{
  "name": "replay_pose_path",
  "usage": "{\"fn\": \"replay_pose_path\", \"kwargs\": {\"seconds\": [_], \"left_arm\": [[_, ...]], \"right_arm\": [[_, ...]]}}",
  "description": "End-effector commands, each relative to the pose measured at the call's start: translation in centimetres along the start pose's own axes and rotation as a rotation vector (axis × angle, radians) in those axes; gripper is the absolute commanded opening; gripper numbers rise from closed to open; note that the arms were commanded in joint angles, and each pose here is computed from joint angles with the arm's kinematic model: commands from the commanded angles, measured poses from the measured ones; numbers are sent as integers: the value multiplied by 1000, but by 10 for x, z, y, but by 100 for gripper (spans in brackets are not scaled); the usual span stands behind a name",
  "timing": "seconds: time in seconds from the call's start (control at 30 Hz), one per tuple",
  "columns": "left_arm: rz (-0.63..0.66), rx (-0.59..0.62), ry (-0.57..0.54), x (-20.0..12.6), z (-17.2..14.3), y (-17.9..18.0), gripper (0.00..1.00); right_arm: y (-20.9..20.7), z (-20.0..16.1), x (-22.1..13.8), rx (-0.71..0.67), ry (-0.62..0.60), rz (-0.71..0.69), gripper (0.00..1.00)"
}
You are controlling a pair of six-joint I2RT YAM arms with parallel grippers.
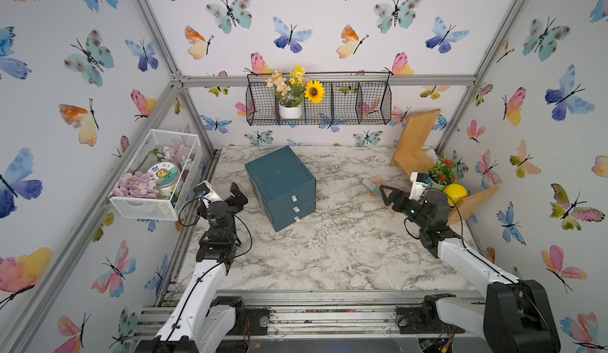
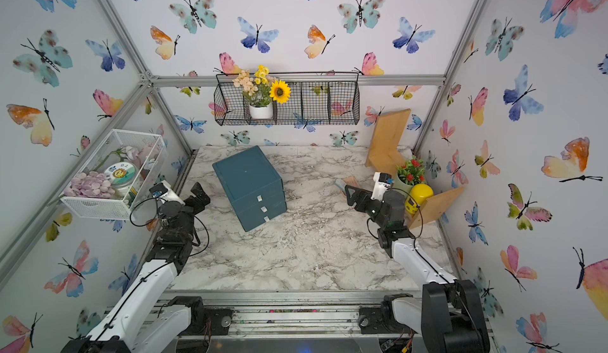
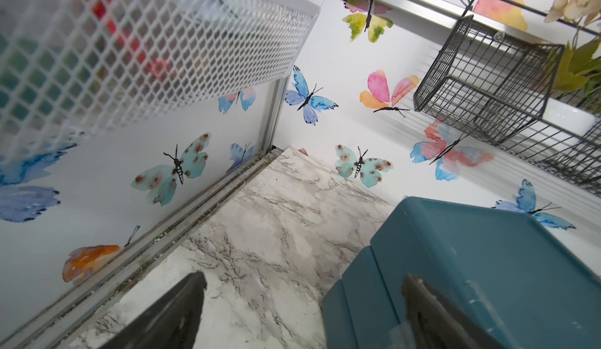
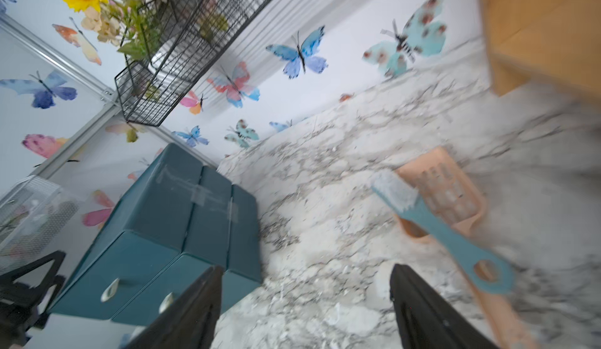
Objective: Take the cookies out of the drawer
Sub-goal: Open the drawer in the storage box.
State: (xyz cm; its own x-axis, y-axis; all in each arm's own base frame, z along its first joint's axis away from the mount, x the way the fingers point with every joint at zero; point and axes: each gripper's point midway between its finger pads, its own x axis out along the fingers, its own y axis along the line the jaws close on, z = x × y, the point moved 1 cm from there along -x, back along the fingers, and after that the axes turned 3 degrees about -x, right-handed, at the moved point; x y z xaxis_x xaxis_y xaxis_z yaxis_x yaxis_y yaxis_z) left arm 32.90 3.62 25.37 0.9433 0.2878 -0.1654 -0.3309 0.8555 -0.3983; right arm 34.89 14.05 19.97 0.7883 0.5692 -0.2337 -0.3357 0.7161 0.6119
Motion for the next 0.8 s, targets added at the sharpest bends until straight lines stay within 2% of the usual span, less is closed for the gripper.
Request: {"fn": "replay_pose_path", "kwargs": {"seconds": [0.0, 0.1, 0.3, 0.5, 0.6, 0.77], "left_arm": [[-24, -65, 191, -8, -22, -6, 98], [-81, -102, 262, -15, -25, -19, 98], [-247, -221, 375, -31, -39, -46, 98], [-302, -326, 412, -40, -41, -55, 99], [-295, -336, 424, -43, -41, -54, 98], [-314, -345, 458, -48, -47, -56, 98]], "right_arm": [[37, -38, 12, 134, 141, 112, 84], [65, -72, 22, 205, 202, 165, 82], [104, -127, 39, 317, 243, 231, 75], [128, -167, 69, 486, 321, 328, 63], [142, -180, 87, 495, 343, 356, 62], [141, -202, 112, 515, 355, 328, 61]]}}
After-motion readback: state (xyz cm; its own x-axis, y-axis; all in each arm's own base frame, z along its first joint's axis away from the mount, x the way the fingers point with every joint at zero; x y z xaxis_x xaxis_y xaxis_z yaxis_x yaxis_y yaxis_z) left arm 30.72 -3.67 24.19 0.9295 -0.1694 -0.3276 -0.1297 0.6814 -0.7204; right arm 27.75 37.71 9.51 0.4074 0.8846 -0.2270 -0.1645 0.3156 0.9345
